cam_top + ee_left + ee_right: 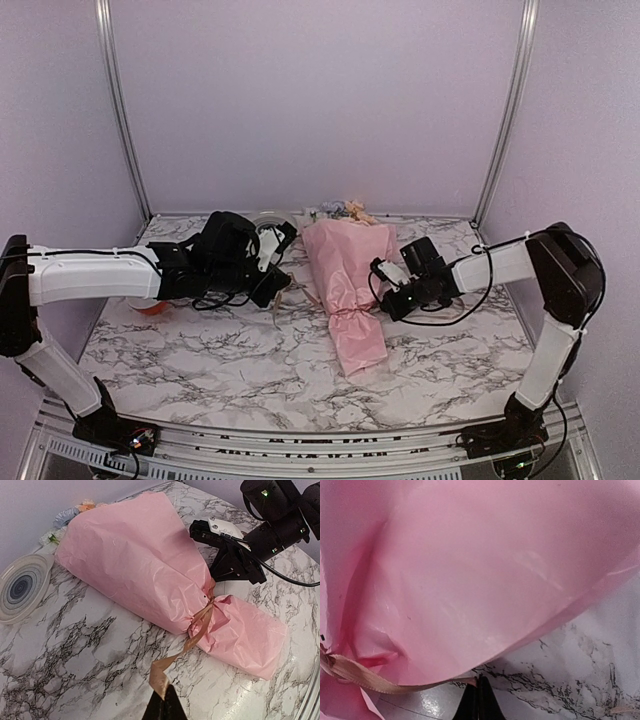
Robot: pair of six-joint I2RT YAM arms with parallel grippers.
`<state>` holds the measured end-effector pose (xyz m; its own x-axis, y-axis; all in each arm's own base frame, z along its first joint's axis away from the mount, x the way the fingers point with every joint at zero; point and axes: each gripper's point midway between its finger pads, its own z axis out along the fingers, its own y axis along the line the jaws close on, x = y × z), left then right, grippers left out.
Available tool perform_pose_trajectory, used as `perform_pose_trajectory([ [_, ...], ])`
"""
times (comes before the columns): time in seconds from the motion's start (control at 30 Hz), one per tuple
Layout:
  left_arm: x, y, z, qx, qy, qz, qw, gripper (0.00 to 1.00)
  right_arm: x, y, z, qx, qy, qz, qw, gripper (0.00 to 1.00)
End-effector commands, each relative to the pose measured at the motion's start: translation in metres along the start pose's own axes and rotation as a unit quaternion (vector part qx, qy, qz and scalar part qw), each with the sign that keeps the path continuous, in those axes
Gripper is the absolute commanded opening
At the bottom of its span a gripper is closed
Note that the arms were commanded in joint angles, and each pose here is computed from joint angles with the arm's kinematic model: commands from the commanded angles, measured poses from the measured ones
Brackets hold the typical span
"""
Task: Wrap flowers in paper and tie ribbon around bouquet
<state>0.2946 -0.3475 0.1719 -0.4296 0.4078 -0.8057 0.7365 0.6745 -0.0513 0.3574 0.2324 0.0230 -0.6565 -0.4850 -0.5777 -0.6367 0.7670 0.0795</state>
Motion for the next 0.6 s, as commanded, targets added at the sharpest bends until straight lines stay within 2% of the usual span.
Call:
perform_pose_trajectory([
  [0.0, -0.006, 0.006, -0.006, -0.003, -0.016, -0.008, 1.000, 0.00, -0.007, -0.007, -0.013, 0.020, -0.031, 0.021, 0.999, 0.00],
  [0.17, 0.008, 0.031, -0.004, -0.027, -0.009, -0.059, 0.998, 0.00, 0.004, -0.033, -0.034, 0.036, -0.041, 0.097, 0.994, 0.00],
  [0.37, 0.032, 0.036, -0.010, -0.035, 0.001, -0.078, 0.996, 0.00, 0.024, -0.055, -0.044, 0.068, -0.045, 0.165, 0.983, 0.00],
  [0.57, 0.067, 0.059, -0.021, -0.078, 0.025, -0.116, 0.990, 0.00, 0.041, -0.086, -0.058, 0.092, -0.060, 0.234, 0.966, 0.00],
])
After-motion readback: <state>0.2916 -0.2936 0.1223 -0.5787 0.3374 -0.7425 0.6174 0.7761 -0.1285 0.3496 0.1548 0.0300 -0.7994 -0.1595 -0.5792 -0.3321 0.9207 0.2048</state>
